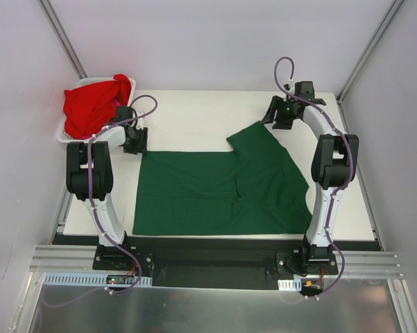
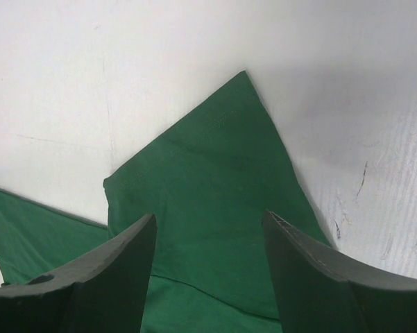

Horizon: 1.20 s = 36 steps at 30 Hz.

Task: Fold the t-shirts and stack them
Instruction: Fold the tshirt

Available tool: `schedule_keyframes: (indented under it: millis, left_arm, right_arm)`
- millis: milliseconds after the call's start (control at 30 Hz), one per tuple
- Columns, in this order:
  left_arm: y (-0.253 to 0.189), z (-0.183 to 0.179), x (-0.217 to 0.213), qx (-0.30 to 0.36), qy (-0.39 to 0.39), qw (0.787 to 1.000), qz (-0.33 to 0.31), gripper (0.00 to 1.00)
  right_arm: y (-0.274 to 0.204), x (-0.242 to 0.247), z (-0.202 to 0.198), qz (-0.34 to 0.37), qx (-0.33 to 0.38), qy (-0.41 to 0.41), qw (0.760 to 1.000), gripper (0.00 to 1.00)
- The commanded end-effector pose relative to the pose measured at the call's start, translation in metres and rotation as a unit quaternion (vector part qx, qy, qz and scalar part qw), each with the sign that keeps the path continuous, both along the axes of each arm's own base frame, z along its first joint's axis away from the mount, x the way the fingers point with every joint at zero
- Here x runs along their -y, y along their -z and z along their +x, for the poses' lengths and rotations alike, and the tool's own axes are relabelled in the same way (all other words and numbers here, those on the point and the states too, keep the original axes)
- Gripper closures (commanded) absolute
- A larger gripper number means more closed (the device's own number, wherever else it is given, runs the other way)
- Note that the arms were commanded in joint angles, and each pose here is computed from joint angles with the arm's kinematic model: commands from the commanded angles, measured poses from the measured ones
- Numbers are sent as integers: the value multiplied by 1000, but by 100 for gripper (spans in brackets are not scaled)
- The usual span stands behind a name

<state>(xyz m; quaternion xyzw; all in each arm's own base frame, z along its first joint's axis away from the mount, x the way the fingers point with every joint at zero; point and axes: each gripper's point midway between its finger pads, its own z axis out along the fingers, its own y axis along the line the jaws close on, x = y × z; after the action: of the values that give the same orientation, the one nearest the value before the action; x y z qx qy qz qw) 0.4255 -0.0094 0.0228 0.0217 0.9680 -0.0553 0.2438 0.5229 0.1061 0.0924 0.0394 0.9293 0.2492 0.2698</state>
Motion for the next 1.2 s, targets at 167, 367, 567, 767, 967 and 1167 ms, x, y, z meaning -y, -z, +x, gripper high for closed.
schedule_keyframes:
  millis: [167, 367, 567, 767, 967, 1167]
  left_arm:
    - [-7, 8, 7, 1, 4, 999, -34, 59]
    - [-6, 9, 11, -1, 8, 999, -47, 60]
    - [-2, 7, 14, -7, 12, 999, -53, 65]
    - [4, 4, 9, -14, 9, 999, -39, 66]
    - [9, 1, 10, -23, 9, 999, -42, 77]
    - [9, 1, 12, -24, 10, 999, -47, 93]
  right_arm:
    - [-24, 4, 3, 13, 26, 2, 1000, 35]
    - [-23, 6, 3, 13, 26, 3, 1000, 35]
    - [-22, 7, 3, 13, 26, 4, 1000, 35]
    - [-24, 8, 4, 21, 22, 14, 999, 35]
    - [-22, 7, 4, 22, 20, 13, 999, 35]
    - [-19, 8, 4, 21, 18, 14, 1000, 35]
